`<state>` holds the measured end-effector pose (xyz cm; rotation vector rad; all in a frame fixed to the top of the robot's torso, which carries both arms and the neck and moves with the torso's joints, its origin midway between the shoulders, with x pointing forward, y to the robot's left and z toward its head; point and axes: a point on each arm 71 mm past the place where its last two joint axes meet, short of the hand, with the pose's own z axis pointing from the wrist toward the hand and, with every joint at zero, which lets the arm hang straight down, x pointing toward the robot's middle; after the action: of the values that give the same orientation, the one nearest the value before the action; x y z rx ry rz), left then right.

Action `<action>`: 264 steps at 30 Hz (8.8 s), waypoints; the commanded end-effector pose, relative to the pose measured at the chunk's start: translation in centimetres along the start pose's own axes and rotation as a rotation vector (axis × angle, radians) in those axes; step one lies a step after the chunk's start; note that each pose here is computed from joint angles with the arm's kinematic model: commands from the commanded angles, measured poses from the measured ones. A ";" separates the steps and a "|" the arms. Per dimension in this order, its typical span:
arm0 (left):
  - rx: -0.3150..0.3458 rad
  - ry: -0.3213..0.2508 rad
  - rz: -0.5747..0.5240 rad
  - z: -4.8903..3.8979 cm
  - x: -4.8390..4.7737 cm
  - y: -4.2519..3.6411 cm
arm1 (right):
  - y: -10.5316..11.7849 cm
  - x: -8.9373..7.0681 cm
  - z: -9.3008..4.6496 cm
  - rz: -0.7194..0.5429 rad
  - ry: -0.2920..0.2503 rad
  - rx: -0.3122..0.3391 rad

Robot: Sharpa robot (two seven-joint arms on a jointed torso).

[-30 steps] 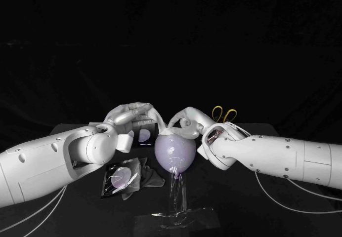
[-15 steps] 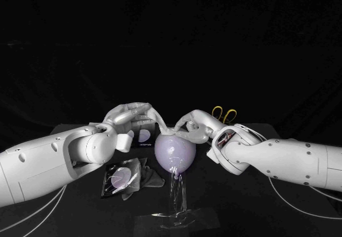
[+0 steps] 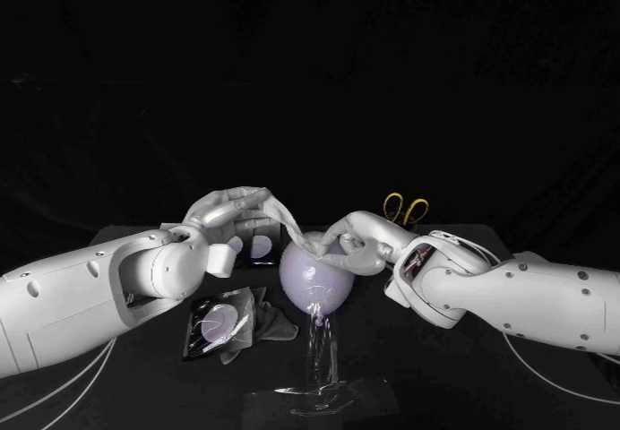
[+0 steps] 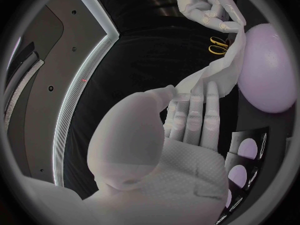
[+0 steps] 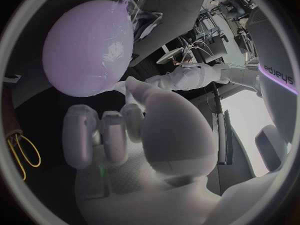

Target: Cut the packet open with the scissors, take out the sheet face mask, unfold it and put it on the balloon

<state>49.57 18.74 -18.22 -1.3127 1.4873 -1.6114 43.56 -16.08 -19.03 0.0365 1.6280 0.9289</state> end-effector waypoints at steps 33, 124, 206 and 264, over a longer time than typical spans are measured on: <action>-0.022 0.018 -0.004 -1.34 -0.31 -0.16 | -1.3 -0.6 -1.4 0.090 -0.094 0.021; -0.018 -0.016 0.024 -0.78 -1.38 -0.16 | -1.6 -1.2 5.1 -0.013 -0.032 0.064; -0.012 -0.026 0.042 -0.56 -1.81 -0.26 | -1.3 -0.9 5.4 -0.103 0.008 0.011; -0.011 -0.034 0.049 -0.50 -2.16 -0.31 | -1.7 -1.4 4.2 -0.067 0.014 0.043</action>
<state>49.90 21.04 -18.66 -1.3054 1.5044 -1.5322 48.43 -15.64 -18.97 -0.0062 1.6787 0.8260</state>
